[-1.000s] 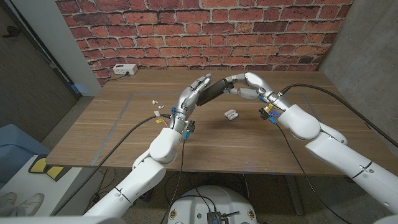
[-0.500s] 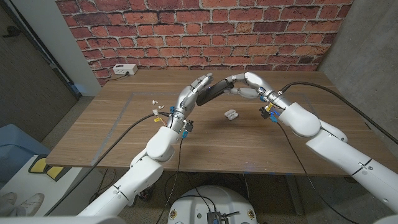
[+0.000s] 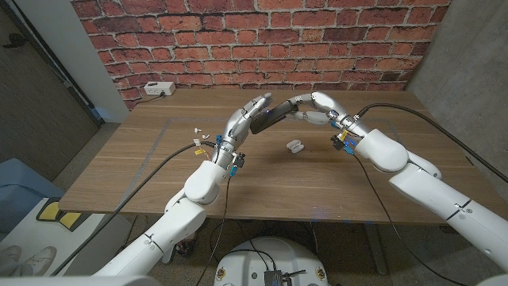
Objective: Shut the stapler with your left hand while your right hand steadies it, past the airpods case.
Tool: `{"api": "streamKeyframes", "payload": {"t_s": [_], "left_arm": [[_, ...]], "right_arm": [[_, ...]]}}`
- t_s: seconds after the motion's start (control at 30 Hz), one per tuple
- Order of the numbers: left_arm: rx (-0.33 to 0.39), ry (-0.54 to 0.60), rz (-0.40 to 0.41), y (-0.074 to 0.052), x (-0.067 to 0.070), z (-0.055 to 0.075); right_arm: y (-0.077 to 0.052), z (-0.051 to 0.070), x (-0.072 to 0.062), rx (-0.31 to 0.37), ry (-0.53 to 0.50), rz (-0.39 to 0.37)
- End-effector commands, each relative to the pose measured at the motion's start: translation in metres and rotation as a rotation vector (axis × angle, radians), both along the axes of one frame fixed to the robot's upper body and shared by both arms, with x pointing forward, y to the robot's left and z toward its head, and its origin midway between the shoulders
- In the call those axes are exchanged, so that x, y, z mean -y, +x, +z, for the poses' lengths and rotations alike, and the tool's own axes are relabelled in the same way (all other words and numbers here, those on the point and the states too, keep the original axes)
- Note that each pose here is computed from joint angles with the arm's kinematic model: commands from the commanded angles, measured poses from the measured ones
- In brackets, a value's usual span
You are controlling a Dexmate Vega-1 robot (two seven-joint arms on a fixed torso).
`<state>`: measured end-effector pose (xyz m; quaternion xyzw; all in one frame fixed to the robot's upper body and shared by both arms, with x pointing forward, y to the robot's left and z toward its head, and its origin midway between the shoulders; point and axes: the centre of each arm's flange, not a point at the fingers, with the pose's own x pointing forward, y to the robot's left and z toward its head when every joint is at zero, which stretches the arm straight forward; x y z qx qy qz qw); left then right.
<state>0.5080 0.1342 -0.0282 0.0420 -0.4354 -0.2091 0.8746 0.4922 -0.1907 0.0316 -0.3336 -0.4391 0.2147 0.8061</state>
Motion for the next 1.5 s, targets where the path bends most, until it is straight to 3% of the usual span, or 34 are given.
{"api": "streamKeyframes", "payload": {"t_s": [0.03, 0.23, 0.5, 0.77, 1.23, 1.5], "left_arm": [[-0.035, 0.03, 0.023, 0.005, -0.004, -0.001], [-0.044, 0.052, 0.032, 0.007, -0.005, 0.0], [-0.006, 0.116, 0.058, 0.006, -0.003, 0.007], [0.03, 0.177, 0.097, 0.003, -0.012, 0.013], [0.028, 0.234, 0.124, 0.001, -0.02, 0.019], [0.038, 0.267, 0.148, -0.004, -0.024, 0.023]], "right_arm": [[0.001, 0.003, -0.003, 0.006, -0.017, -0.004], [0.003, 0.004, -0.006, 0.008, -0.029, -0.004], [0.006, 0.006, -0.008, 0.005, -0.039, -0.006], [0.008, 0.007, -0.007, -0.002, -0.047, 0.0], [0.005, 0.009, -0.015, 0.006, -0.09, 0.004], [0.005, 0.01, -0.013, 0.007, -0.105, -0.002]]}}
